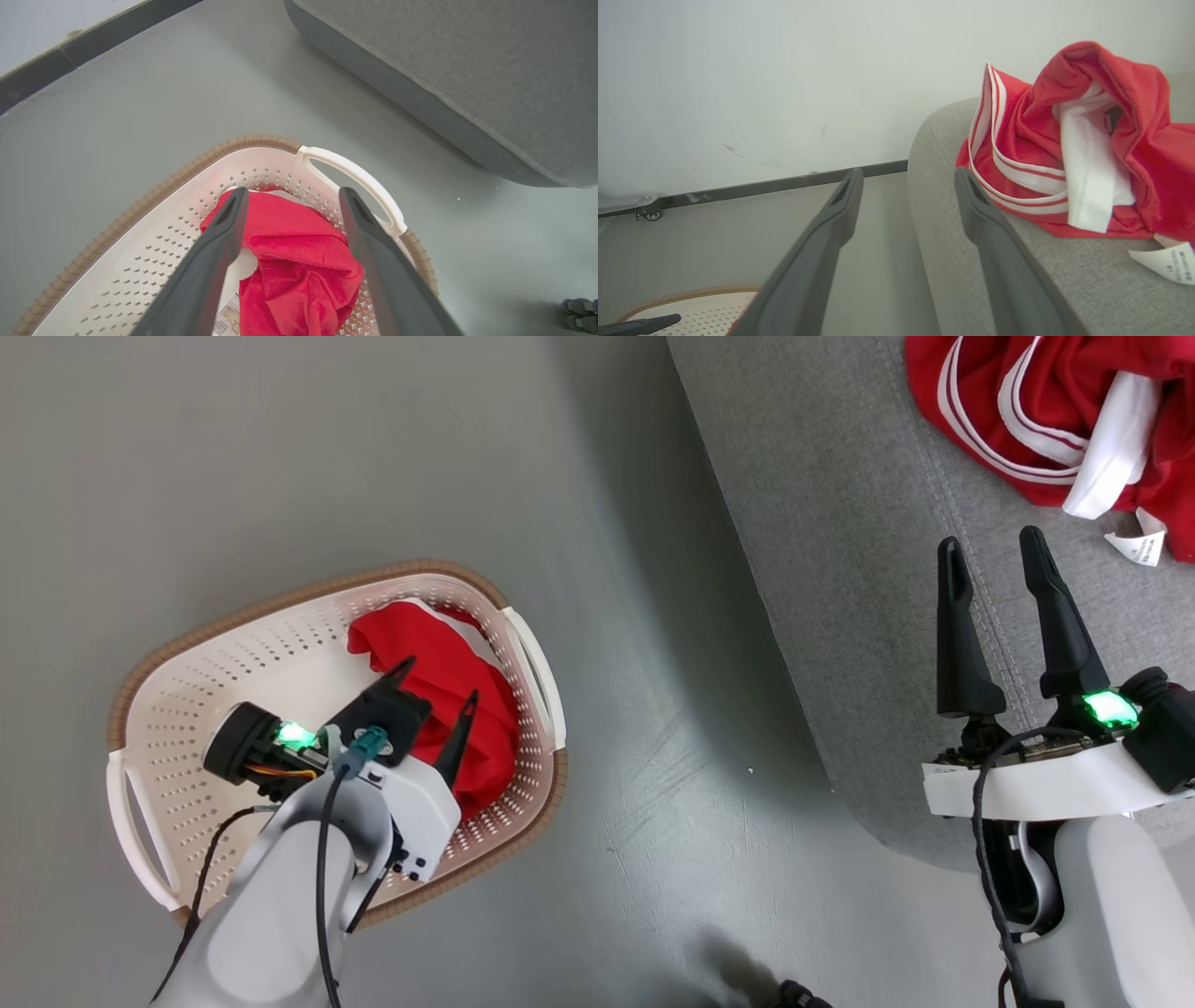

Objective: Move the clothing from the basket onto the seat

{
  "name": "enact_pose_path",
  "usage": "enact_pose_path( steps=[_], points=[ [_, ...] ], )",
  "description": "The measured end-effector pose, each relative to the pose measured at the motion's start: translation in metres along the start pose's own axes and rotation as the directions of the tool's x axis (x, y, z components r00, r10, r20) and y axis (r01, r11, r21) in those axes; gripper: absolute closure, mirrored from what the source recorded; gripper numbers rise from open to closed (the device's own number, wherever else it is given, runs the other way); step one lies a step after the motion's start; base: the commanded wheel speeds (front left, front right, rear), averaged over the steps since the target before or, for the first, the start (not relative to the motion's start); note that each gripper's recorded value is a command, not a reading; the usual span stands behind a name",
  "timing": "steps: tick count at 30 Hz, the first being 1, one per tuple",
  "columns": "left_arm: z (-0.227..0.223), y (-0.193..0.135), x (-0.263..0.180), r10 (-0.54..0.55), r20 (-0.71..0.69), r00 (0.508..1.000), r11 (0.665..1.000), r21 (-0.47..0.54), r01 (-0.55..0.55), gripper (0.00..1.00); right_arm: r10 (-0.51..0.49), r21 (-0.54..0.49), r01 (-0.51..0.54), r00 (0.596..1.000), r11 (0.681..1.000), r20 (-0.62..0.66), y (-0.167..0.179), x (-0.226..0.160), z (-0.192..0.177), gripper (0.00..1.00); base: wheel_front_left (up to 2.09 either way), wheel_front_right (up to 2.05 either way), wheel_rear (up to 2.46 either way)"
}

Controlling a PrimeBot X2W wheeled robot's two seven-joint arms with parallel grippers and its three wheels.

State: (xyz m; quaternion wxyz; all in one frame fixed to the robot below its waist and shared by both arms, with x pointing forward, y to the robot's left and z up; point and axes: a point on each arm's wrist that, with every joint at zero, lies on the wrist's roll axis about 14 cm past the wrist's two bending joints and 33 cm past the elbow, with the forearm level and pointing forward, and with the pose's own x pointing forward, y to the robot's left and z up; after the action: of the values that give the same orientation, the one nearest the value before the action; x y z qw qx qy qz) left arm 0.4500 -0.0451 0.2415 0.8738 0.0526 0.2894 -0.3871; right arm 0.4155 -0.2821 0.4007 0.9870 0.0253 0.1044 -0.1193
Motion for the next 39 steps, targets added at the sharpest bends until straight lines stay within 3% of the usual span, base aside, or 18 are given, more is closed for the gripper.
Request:
enact_pose_path(
  steps=[17,27,39],
  points=[
    [-0.031,0.001,0.031,0.005,-0.128,0.992,0.986,-0.164,-0.026,0.00,0.005,-0.008,-0.005,0.999,1.000,-0.039,0.002,0.012,-0.018,0.00,0.00,0.00,0.00],
    [-0.064,0.017,0.039,0.073,-0.219,0.973,0.944,-0.300,-0.139,0.00,-0.001,-0.024,-0.001,0.998,1.000,-0.067,-0.001,0.017,-0.030,0.00,0.00,0.00,0.00],
    [-0.083,0.018,0.048,0.080,-0.269,0.960,0.923,-0.343,-0.173,0.00,0.017,-0.033,-0.019,0.996,0.999,-0.085,0.005,0.029,-0.040,0.00,0.00,0.00,0.00]
  ],
)
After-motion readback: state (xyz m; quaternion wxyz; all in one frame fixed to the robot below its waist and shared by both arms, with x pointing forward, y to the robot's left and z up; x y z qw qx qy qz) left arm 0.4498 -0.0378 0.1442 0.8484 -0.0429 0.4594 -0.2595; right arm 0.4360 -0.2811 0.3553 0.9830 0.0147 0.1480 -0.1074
